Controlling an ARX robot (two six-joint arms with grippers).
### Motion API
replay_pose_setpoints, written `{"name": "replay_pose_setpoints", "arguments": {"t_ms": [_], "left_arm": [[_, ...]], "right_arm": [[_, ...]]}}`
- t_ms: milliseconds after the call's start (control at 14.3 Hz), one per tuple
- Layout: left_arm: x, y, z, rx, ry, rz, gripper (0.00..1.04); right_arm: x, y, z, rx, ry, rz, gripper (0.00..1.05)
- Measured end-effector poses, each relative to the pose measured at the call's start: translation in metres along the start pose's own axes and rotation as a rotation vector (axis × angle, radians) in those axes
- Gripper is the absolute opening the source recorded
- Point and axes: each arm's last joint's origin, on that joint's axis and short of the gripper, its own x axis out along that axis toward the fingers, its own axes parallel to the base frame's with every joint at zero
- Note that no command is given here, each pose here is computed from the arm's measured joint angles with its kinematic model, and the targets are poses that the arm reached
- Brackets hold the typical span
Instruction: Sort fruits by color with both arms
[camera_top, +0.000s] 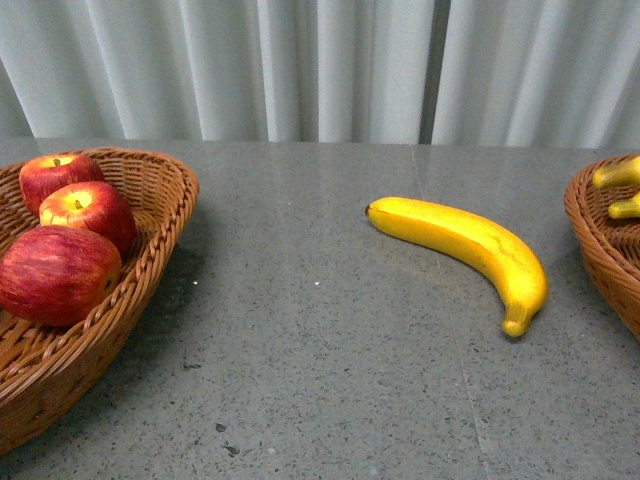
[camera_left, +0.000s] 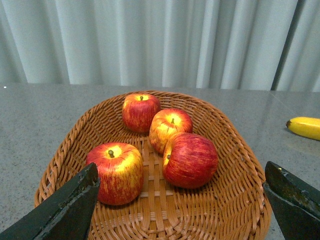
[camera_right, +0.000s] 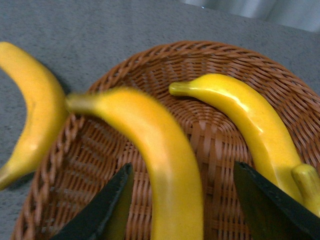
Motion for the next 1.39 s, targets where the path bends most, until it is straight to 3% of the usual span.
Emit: {"name": "replay_pose_setpoints", "arguments": {"t_ms": [279, 488, 627, 697, 767, 1394], "left_arm": [[0.0, 0.0, 0.0, 0.0, 0.0, 0.0, 0.98], [0.0, 0.0, 0.0, 0.0, 0.0, 0.0, 0.98], [0.0, 0.0, 0.0, 0.0, 0.0, 0.0, 0.98], [0.0, 0.0, 0.0, 0.0, 0.0, 0.0, 0.98], [0.0, 0.0, 0.0, 0.0, 0.0, 0.0, 0.98], [0.0, 0.0, 0.0, 0.0, 0.0, 0.0, 0.98]], "right_arm": [[0.0, 0.04, 0.046, -0.076, -0.139, 0.08, 1.0], [0.028, 0.096, 0.073, -0.079, -0.164, 0.188, 0.98], [0.068, 0.175, 0.084, -0.134, -0.116, 0.351, 0.98], [0.104, 0.192, 0.091, -0.147, -0.051, 0.386, 0.98], [0.132, 0.183, 0.083, -0.159, 0.053, 0.379, 0.98], [0.152, 0.127, 0.07, -0.193, 0.213, 0.349, 0.98]]}}
